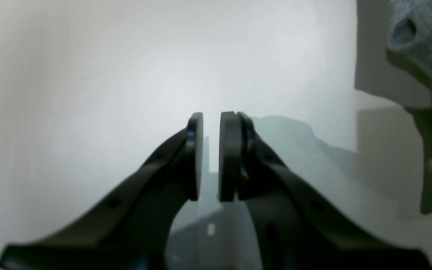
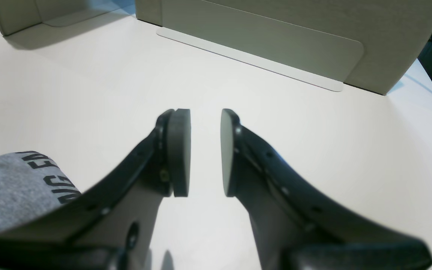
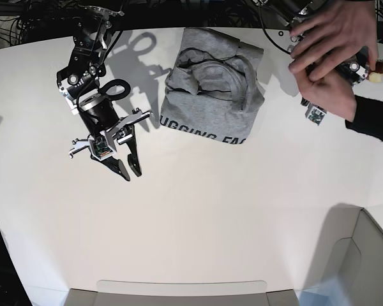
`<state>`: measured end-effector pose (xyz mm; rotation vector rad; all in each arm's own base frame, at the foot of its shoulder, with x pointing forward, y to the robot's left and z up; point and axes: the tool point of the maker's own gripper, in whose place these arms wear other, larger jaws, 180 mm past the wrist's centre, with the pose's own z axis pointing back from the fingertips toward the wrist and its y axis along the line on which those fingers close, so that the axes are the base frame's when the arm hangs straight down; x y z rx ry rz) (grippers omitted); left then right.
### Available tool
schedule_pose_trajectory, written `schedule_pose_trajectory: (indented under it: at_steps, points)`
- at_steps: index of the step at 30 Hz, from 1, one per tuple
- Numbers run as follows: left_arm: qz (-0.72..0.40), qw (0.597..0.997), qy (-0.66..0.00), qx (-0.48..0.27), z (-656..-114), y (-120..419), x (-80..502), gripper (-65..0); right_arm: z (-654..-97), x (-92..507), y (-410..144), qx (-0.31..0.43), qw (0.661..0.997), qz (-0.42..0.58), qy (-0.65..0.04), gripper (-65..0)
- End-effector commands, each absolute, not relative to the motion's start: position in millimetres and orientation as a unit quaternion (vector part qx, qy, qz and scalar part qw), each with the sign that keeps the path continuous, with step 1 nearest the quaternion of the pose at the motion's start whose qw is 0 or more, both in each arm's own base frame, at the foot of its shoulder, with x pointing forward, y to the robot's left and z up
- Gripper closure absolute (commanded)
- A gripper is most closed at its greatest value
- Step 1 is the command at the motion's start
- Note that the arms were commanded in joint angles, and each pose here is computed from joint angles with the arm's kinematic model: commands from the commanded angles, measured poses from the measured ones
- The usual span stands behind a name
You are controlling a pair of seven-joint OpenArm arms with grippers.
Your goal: Fold the T-shirt properly
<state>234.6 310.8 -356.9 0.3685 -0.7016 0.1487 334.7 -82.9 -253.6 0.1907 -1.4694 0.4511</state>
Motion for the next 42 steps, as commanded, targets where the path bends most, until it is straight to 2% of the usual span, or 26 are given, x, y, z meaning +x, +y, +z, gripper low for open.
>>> schedule_pose_trajectory:
  at_steps: [1, 42]
  points:
    - [0.07, 0.911, -0.364, 0.179, -345.8, 309.9, 242.5, -7.8, -235.5, 338.5, -82.0, 0.09, 0.692, 0.197, -0.689, -14.3]
    - [0.072, 0.912, -0.366, 0.174, -346.6, 305.7, 243.4, -7.8, -247.1, 333.5, -82.1, 0.094, 0.703, 0.197, -0.677, -14.3]
